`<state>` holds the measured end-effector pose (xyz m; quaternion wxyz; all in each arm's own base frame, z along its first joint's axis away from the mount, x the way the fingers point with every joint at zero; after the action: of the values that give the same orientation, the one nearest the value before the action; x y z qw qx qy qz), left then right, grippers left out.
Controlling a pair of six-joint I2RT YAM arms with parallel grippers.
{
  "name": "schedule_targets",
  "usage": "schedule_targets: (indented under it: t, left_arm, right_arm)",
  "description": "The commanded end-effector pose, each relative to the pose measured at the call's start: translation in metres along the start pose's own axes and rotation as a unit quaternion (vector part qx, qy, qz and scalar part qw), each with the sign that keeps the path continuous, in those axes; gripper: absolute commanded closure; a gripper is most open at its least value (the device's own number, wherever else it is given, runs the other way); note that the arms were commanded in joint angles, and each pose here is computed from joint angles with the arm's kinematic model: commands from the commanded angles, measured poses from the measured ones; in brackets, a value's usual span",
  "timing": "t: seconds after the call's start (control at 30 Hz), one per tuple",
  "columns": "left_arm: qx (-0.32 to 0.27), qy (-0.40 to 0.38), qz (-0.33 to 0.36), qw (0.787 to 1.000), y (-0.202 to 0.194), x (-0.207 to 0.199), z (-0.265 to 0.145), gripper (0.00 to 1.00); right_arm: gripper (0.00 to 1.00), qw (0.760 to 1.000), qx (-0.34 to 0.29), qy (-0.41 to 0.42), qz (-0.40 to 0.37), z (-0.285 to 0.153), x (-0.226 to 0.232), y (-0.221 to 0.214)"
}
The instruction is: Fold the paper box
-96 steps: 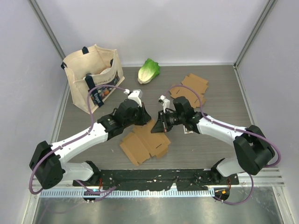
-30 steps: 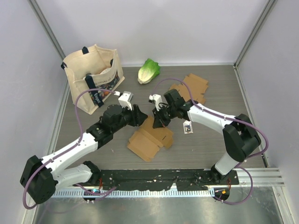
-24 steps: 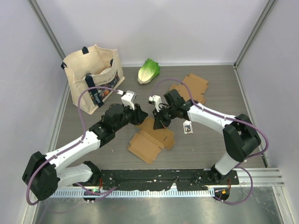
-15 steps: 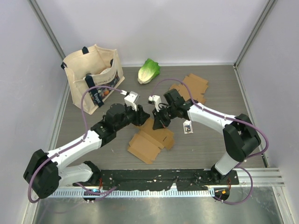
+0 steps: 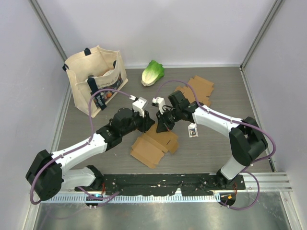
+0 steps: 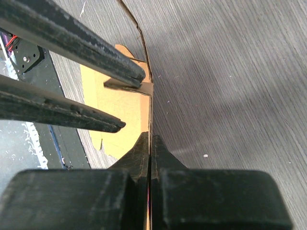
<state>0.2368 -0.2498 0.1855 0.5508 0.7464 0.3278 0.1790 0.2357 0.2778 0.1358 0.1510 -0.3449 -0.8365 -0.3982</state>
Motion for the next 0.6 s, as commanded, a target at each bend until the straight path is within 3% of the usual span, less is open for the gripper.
schedule_targets:
  t: [0.0,0.07,0.23,0.37,0.47,0.57]
  left_arm:
    - [-0.015,0.014,0.024,1.000,0.014,0.000,0.001,0.70]
    - [-0.013,0.021,0.025,0.999,0.011,0.002,-0.001,0.67]
    - [-0.008,0.028,0.029,0.999,0.006,0.003,0.000,0.71]
    - [-0.014,0.061,0.032,0.998,0.008,0.011,0.001,0.86]
    - [-0.012,0.088,0.035,0.995,0.005,0.019,0.003,0.97]
    - [-0.014,0.117,0.033,0.992,0.001,0.028,0.003,1.00]
  right_arm:
    - [1.00,0.999,-0.026,0.010,-0.021,-0.006,0.009,0.019]
    - [1.00,0.999,-0.027,0.007,-0.022,-0.007,0.008,0.020]
    - [1.00,0.999,-0.031,0.007,-0.023,-0.009,0.009,0.022]
    - [0.99,0.999,-0.031,0.007,-0.015,-0.009,0.011,0.022]
    - [0.88,0.999,-0.036,0.003,-0.004,-0.012,0.013,0.024]
    - [0.61,0.997,-0.049,-0.053,0.026,-0.018,0.004,0.029]
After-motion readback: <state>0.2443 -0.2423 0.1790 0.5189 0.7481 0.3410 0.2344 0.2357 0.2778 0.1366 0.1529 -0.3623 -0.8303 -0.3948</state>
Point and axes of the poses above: each gripper's point midway between its finger pads, its own z axis out along the fingers, its own x axis along the line the jaws close on, y = z × x, the point moved 4 cm from there along -z, back along the fingers, and after that the axes turned 11 degrees about z, right-handed, at the moved point
